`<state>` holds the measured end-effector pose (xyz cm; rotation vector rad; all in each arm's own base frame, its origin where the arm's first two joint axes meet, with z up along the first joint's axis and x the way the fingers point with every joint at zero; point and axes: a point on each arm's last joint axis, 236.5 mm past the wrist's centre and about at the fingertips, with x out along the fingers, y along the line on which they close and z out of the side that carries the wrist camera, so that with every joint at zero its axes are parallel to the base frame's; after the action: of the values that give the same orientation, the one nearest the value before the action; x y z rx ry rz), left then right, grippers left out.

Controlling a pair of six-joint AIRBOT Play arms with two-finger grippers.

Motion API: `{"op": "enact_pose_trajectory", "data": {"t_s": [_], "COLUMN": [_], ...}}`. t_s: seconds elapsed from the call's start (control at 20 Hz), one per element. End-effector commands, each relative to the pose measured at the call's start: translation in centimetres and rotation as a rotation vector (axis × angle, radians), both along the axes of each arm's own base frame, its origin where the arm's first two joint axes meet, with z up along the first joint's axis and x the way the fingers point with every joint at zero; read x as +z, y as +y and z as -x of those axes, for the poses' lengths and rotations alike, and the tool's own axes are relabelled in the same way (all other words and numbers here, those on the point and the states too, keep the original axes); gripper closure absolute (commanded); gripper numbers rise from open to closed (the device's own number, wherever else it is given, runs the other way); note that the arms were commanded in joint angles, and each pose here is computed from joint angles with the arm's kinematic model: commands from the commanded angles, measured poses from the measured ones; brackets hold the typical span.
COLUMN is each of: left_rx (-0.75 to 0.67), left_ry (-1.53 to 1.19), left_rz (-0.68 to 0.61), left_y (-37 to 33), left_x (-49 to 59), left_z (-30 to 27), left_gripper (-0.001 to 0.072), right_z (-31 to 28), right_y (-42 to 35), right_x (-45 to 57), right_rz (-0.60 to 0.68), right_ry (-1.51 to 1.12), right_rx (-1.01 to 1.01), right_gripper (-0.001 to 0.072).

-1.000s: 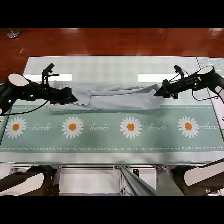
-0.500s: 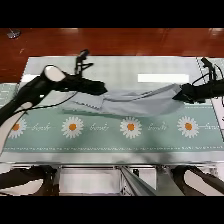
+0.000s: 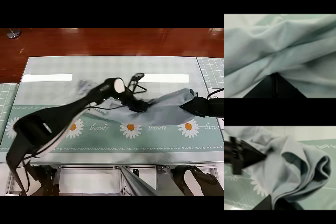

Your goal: Fold the shirts.

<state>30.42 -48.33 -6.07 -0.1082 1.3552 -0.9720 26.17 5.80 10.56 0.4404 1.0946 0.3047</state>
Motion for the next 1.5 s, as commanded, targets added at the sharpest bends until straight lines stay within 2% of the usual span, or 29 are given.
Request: {"op": "enact_pose_trajectory", "data": {"t_s": [0.0, 0.1, 0.25, 0.5, 0.6, 0.7, 0.85, 1.0, 1.2, 1.45], "left_rx": [-0.068, -0.078, -0.031, 0.156, 0.252, 0.318, 0.364, 0.419, 0.592, 0.703], "left_ry": [0.085, 0.082, 0.087, 0.035, -0.059, -0.176, -0.3, -0.352, -0.285, -0.196], "left_rz": [0.002, 0.01, 0.018, 0.041, 0.073, 0.078, 0.026, -0.017, -0.094, -0.068], "left_y": [-4.2, -4.2, -1.0, 13.4, 19.6, 24.8, 29.4, 31.8, 35.6, 36.5], "left_x": [-1.4, -0.5, 2.1, 10.6, 15.9, 20.7, 23.4, 21.5, 14.5, 9.4], "left_z": [4.5, 4.5, 0.2, -10.3, -13.1, -13.6, -10.1, -4.0, 4.2, 10.4], "left_gripper": [0.069, 0.069, 0.069, 0.069, 0.0689, 0.069, 0.0689, 0.0689, 0.0689, 0.0689], "right_z": [0.5, 0.6, 0.6, -0.7, -1.7, -3.9, -7.5, -10.3, -12.9, -15.1], "right_y": [0.9, 0.9, 1.1, 3.2, 5.4, 9.0, 16.1, 23.5, 31.8, 37.3], "right_x": [1.0, 1.0, 1.0, 2.6, 3.1, 4.0, 4.6, 3.0, -0.8, -5.5], "right_rz": [-0.031, -0.032, -0.041, -0.13, -0.146, -0.169, -0.194, -0.214, -0.219, -0.225], "right_ry": [-0.023, -0.02, -0.017, -0.073, -0.073, -0.092, -0.105, -0.06, 0.004, 0.045], "right_rx": [0.004, 0.005, 0.004, 0.024, 0.08, 0.146, 0.271, 0.377, 0.485, 0.526], "right_gripper": [0.0693, 0.0693, 0.0693, 0.0694, 0.0694, 0.0694, 0.0693, 0.0693, 0.0693, 0.0693]}}
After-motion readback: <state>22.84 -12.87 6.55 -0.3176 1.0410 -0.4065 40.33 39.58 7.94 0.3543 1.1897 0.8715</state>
